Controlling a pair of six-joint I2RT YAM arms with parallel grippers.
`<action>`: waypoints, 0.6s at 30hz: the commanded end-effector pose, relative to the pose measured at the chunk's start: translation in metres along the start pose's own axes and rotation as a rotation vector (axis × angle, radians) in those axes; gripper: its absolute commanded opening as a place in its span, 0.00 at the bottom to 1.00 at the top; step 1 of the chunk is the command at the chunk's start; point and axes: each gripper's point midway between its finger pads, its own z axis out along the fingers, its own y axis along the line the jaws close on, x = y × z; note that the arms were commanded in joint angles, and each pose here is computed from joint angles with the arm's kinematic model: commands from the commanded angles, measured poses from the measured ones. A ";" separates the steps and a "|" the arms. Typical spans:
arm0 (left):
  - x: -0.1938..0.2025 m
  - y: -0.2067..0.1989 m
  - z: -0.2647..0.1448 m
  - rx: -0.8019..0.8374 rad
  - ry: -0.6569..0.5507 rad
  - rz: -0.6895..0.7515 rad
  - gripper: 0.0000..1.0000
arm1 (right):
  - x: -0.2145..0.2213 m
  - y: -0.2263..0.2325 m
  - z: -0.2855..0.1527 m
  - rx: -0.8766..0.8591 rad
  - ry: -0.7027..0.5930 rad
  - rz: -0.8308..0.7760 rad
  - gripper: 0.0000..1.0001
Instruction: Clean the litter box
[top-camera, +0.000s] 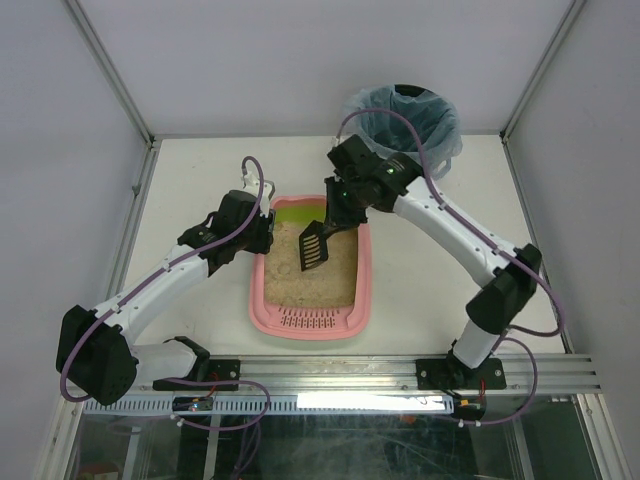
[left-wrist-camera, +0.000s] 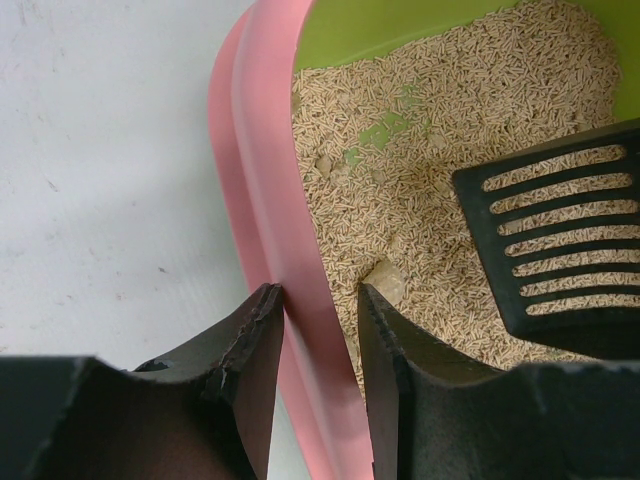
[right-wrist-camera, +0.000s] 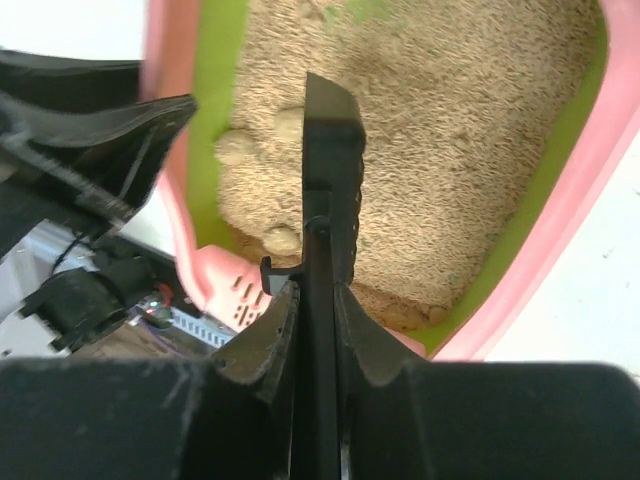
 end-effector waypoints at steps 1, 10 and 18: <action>-0.011 -0.019 -0.004 0.094 -0.039 0.006 0.35 | 0.011 -0.016 0.012 0.176 0.093 -0.015 0.00; -0.011 -0.020 -0.005 0.099 -0.040 0.006 0.35 | 0.029 -0.022 0.070 0.285 0.249 -0.019 0.00; -0.012 -0.021 -0.006 0.104 -0.042 0.004 0.35 | 0.055 -0.023 0.122 0.216 0.292 0.026 0.00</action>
